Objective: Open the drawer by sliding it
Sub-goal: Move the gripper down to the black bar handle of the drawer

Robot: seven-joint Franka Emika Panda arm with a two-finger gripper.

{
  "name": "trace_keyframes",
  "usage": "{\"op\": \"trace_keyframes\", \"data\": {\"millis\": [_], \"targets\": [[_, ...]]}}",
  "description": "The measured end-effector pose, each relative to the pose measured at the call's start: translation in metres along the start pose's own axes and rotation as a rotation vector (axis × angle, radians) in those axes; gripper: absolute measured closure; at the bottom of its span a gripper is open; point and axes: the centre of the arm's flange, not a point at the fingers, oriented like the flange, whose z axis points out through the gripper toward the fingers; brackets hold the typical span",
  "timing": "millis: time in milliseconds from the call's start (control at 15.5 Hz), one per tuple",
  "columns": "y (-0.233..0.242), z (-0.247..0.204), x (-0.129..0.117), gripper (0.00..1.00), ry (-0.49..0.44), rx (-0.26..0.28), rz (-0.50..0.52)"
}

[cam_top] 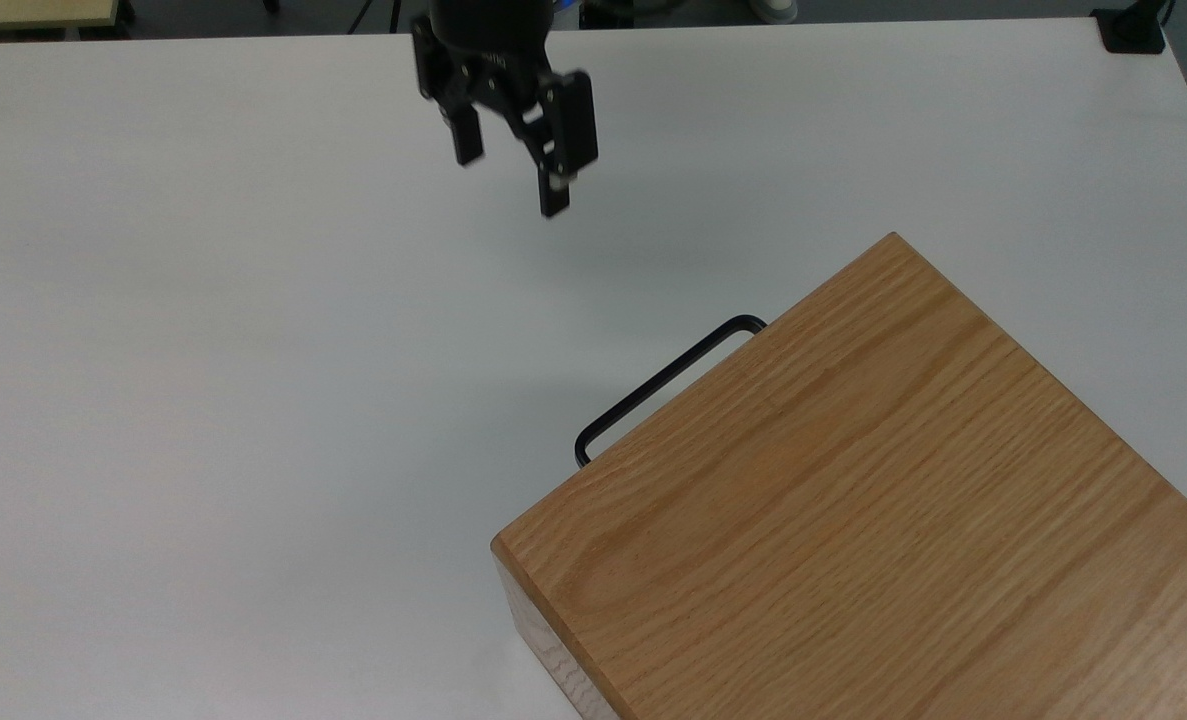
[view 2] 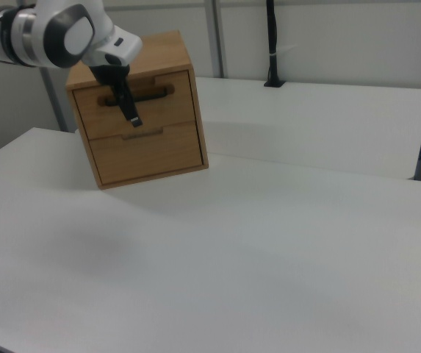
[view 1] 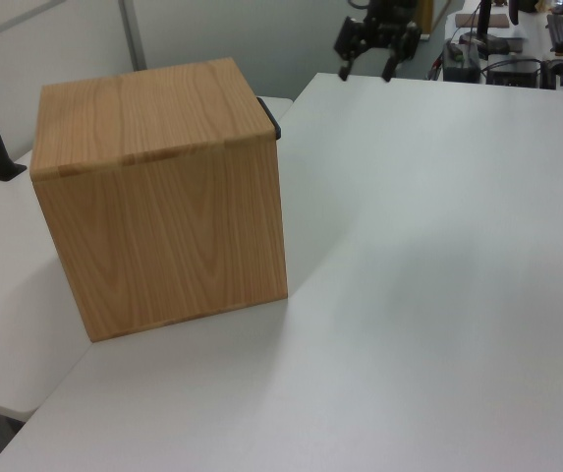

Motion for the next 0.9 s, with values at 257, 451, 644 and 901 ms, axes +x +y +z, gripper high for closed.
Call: {"op": "trace_keyframes", "data": {"millis": [257,451,644,901], "targets": [[-0.014,0.014,0.014,0.18,-0.048,0.210,0.242],[-0.019,0.038,0.021,0.29,-0.064,0.278,0.308],[-0.031,0.066,0.021,0.45,-0.059,0.295,0.321],[-0.049,0.077,0.014,0.44,-0.043,0.332,0.331]]}}
